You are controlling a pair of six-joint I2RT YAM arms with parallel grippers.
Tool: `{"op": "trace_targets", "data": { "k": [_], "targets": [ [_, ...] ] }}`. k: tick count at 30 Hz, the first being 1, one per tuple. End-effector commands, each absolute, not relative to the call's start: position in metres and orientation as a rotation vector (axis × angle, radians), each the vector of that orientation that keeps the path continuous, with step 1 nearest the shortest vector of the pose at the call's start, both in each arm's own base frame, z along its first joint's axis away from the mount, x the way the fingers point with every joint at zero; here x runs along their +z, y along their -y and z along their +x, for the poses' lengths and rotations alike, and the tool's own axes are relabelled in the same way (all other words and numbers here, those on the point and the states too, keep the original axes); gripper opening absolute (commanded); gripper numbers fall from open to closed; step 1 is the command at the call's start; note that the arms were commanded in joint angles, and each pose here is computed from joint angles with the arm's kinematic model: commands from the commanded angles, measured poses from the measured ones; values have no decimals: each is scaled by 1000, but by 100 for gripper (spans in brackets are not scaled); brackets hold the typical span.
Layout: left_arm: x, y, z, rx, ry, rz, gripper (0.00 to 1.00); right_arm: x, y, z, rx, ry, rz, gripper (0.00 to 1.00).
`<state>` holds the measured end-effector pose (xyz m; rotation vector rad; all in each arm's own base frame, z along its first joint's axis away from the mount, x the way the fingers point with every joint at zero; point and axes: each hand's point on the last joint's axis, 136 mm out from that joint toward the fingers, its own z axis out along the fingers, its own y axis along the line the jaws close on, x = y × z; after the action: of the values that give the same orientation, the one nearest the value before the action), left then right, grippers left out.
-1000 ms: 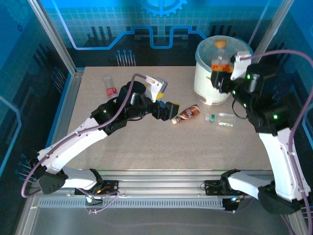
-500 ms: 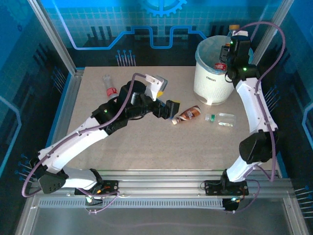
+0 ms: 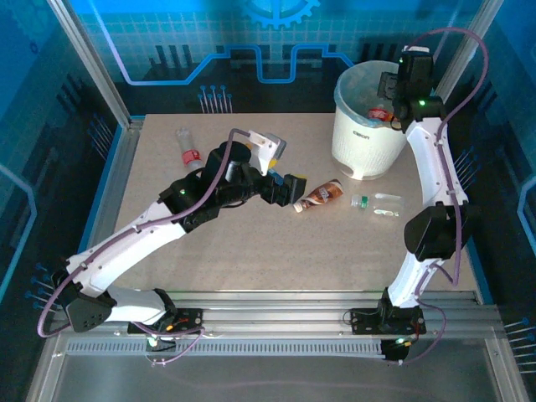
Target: Put the plastic bottles in the bin
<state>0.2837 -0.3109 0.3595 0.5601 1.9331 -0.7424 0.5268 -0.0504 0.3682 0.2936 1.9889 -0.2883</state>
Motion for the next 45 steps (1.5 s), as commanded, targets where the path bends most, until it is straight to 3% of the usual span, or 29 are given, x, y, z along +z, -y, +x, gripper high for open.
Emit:
{"op": "trace_targets", "data": {
  "k": [1,12,18,23,28,36,45],
  "targets": [
    [355,310,285,-734,-1938,549,98,366,53,513,-253,-1991,316,78],
    [358,307,281,-738,-1941,542,98,366,22,483,-146,-1997,239,77],
    [360,294,282,-656,-1935,543,98,380,-46,449,165,-2008,2,75],
    [349,272,287,-564,-1986,490,98,370,-120,410,240,-2054,-255,74],
    [317,232,294,-546,-2106,306,98,332,-204,380,355,-2127,-500,75],
    [263,153,303,-694,-2270,-70,98,210,-309,375,381,-2414,-646,76],
    [200,93,309,-762,-2387,-313,99,117,-333,435,-2,-2559,-793,80]
  ]
}}
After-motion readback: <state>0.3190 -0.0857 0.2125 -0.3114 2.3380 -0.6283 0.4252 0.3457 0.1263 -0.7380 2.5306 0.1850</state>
